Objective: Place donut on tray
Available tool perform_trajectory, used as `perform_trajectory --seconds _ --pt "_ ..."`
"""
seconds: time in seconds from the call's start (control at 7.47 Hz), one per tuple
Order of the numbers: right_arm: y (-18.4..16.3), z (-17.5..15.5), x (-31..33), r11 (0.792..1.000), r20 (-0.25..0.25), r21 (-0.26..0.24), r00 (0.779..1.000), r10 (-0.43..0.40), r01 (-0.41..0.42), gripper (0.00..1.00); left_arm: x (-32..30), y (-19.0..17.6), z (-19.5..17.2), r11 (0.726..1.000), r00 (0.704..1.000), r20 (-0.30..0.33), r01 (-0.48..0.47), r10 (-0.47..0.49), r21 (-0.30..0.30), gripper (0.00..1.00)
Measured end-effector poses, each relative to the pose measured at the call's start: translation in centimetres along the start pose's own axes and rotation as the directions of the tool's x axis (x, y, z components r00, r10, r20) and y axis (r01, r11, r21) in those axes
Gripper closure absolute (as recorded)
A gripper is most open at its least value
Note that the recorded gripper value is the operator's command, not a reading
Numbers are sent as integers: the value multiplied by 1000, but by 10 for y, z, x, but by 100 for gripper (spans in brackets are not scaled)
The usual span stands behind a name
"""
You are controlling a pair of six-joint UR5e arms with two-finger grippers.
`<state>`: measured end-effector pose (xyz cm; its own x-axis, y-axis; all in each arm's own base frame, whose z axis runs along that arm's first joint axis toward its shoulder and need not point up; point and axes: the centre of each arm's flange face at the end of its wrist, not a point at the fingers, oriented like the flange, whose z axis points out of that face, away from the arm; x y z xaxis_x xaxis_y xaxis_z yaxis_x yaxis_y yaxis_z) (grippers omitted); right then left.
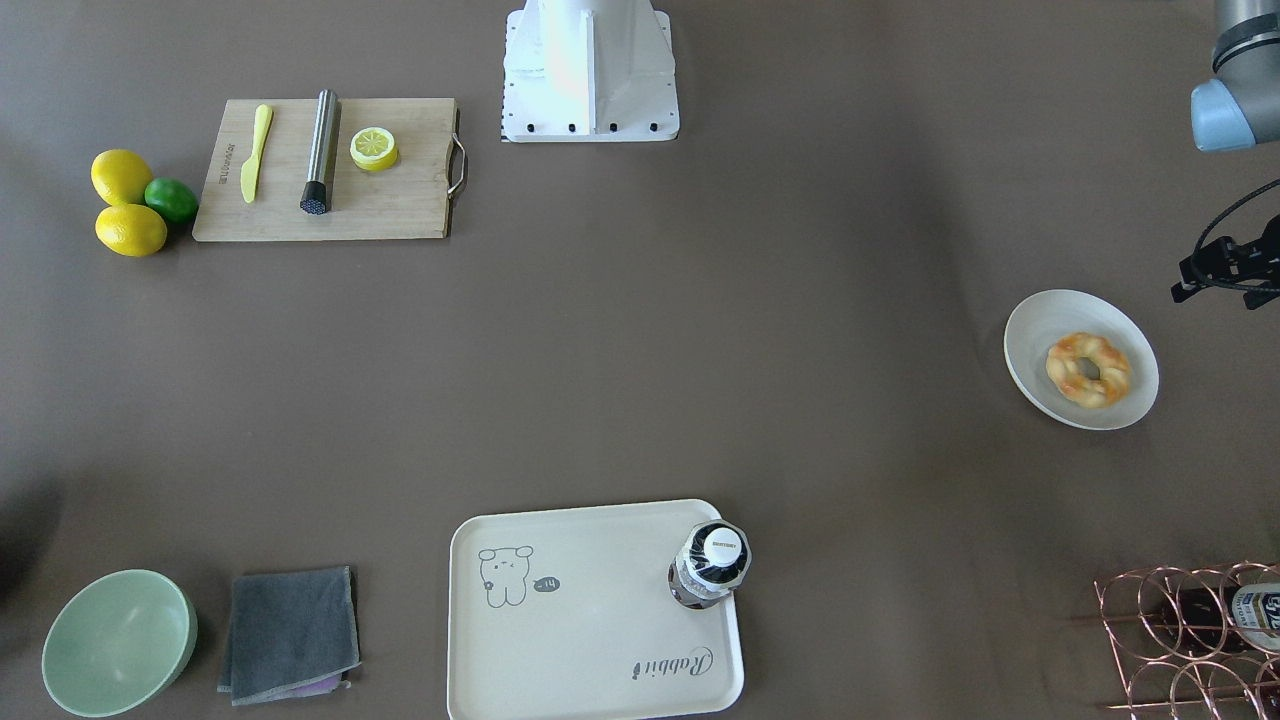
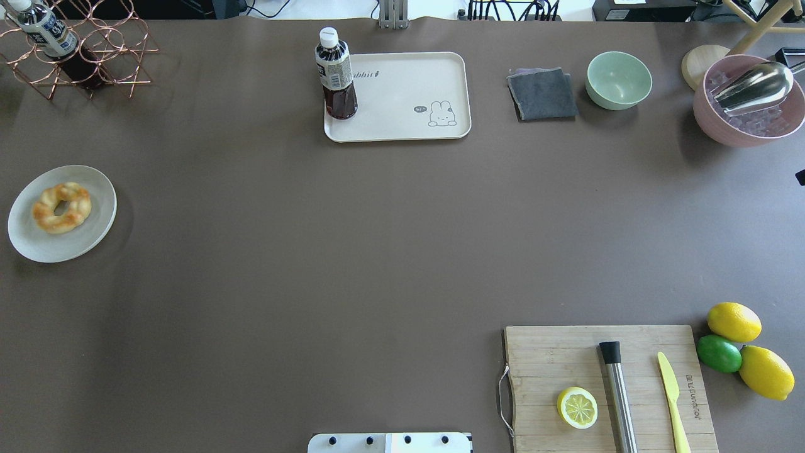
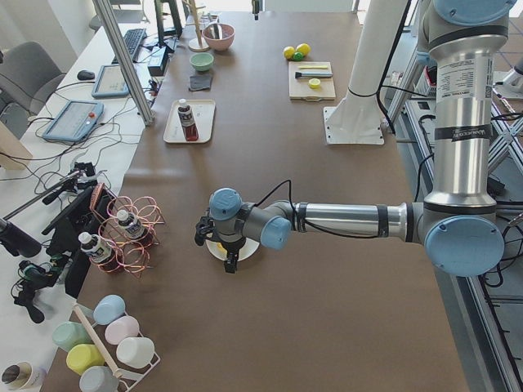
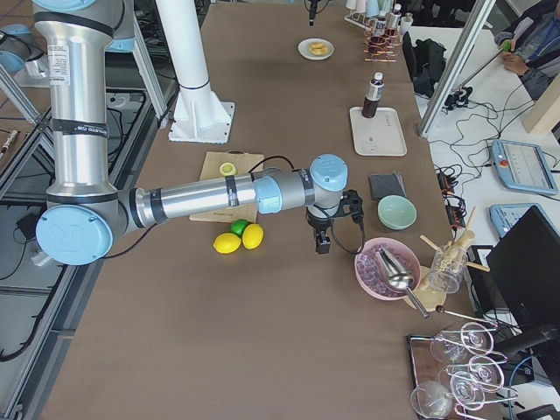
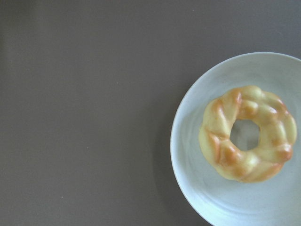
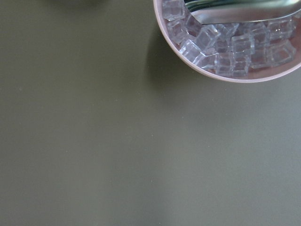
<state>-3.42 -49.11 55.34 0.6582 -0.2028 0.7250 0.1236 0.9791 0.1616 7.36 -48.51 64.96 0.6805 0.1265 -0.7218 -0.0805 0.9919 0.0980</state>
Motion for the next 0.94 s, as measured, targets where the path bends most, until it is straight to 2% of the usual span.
perform_trajectory --seconds 0.4,0.67,0.8,0.94 --pt "4 13 -15 997 20 32 998 -66 65 0 -7 -21 47 1000 1000 -15 -9 9 4 7" --pt "17 25 -10 990 33 81 993 -117 114 0 -1 -26 59 1000 1000 -9 -16 16 -8 17" --pt "19 29 -9 991 39 87 994 -102 99 0 3 -29 65 1000 1000 -3 -22 22 -14 26" --pt "20 31 -8 993 46 85 996 -81 77 0 6 -30 71 999 1000 -1 -30 30 -19 29"
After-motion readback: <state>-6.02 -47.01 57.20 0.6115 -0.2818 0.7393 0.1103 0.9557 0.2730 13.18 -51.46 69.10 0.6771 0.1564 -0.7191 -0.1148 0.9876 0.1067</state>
